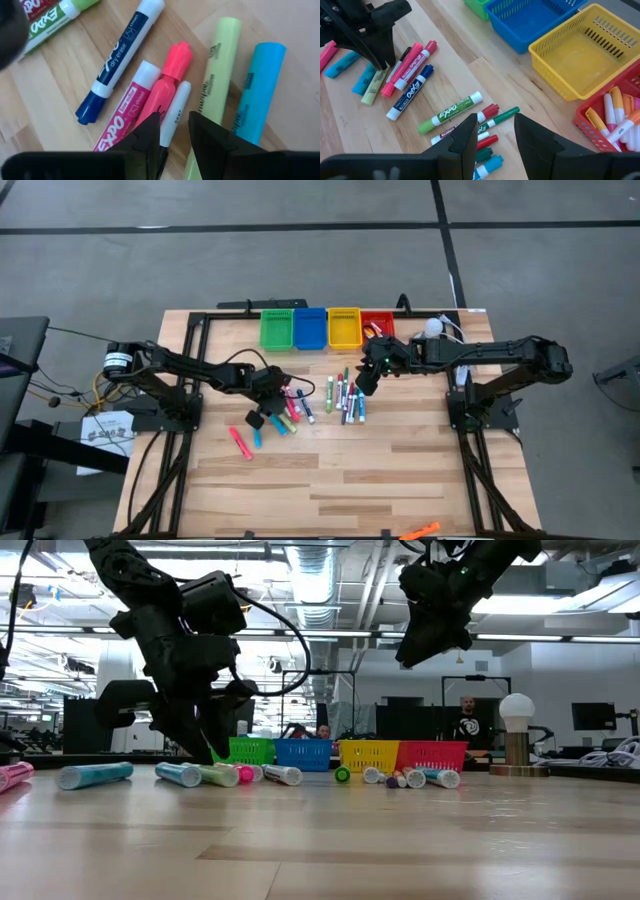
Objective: Pick & Place Markers
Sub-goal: Put the black mini marker into the red basket
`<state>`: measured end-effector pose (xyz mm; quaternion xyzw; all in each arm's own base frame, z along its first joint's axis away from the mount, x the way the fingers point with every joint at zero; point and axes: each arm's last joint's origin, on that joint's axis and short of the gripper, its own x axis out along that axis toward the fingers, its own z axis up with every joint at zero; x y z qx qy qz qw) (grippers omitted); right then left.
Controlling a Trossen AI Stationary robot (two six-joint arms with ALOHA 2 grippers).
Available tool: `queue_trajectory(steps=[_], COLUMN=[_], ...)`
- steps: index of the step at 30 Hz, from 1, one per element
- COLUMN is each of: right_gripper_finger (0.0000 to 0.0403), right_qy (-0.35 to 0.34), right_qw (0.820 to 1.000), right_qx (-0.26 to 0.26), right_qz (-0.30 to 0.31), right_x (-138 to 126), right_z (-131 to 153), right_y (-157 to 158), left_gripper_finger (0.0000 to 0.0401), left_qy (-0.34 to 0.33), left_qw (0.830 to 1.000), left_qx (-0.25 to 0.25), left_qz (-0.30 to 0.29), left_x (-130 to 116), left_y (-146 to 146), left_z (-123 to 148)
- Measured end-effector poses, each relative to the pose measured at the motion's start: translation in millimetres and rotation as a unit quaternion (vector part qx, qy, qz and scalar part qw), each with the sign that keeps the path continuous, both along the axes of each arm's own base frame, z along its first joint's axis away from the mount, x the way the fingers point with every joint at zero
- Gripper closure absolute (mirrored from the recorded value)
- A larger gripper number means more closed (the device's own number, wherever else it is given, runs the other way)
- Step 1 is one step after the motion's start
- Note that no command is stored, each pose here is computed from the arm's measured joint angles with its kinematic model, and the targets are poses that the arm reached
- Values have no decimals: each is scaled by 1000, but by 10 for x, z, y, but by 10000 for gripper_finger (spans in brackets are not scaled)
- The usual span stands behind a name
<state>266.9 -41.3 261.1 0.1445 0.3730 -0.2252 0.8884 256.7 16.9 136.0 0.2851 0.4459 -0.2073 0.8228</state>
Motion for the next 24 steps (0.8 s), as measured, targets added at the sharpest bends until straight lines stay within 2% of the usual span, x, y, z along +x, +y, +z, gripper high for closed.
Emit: queue_trajectory(steps=[6, 13, 24], right_gripper_finger=[285, 285, 285], right_qy=[0, -1, -1], right_qw=[1000, 1000, 1000], right_qx=[0, 0, 0], right_qz=[0, 0, 0], right_x=[0, 1, 1], right_z=[1, 1, 1], right_y=[0, 0, 0], left_gripper_finger=[298, 298, 298], left_qy=[0, 23, 22], left_qw=[1000, 1000, 1000], left_qx=[-3, -12, -15], left_qz=[-4, 1, 3], left_x=[9, 42, 51], left_y=[-2, 28, 27], left_z=[-15, -160, -171])
